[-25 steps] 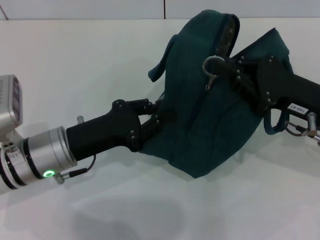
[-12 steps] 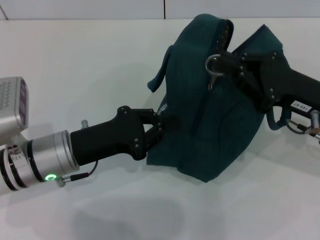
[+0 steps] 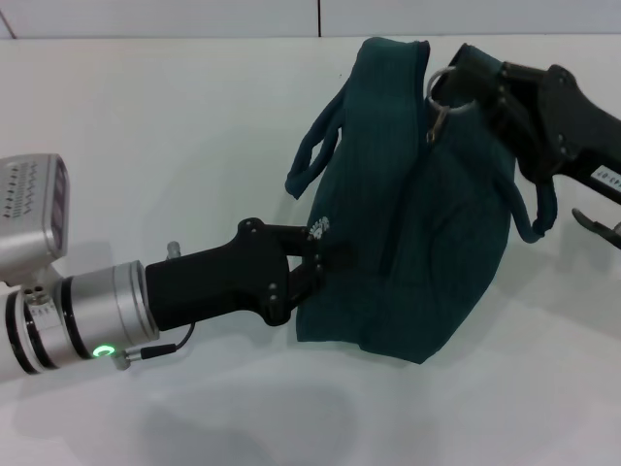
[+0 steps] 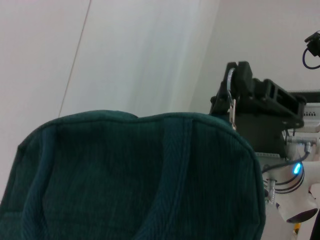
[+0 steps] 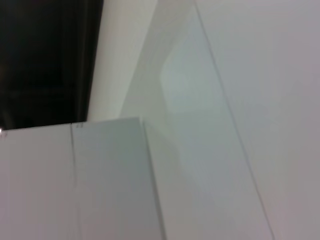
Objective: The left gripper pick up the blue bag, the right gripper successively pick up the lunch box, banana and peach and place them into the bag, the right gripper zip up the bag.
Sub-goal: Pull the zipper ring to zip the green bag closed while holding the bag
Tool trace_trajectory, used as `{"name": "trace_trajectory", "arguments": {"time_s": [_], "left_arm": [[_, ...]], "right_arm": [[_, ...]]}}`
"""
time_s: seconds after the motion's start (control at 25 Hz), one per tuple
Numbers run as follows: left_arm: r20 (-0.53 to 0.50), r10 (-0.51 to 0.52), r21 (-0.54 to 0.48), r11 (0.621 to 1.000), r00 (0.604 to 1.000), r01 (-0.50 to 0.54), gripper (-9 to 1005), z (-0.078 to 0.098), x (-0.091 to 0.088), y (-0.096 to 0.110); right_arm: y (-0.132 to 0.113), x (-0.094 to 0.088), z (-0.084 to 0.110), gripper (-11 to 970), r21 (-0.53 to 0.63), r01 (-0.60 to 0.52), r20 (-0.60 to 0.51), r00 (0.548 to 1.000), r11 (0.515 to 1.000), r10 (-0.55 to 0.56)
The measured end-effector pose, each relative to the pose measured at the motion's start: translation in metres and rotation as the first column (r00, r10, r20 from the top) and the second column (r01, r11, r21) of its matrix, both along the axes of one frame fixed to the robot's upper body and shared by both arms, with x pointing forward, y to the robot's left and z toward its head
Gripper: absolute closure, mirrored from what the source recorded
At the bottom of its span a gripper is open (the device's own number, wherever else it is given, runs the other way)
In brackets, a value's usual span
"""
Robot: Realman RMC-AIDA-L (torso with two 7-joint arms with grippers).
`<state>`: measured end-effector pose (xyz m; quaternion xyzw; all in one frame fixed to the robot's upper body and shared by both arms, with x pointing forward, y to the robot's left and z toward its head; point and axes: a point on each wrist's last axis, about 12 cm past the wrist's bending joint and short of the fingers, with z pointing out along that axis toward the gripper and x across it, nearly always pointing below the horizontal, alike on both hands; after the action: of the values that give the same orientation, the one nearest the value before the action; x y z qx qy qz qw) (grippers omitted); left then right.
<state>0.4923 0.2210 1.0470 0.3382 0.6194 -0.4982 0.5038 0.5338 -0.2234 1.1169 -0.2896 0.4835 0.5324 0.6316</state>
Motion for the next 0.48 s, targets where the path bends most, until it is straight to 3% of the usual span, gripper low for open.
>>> {"name": "trace_trajectory", "arguments": {"time_s": [0.48], "left_arm": [[-0.017, -0.058, 0.021, 0.998, 0.998, 0.059, 927, -0.0033, -0.0075, -0.0019]], "right_arm": [[-0.0034, 0.007, -0.0023, 942, 0.001, 0.037, -0.077, 0.996, 0.999, -0.037]]}}
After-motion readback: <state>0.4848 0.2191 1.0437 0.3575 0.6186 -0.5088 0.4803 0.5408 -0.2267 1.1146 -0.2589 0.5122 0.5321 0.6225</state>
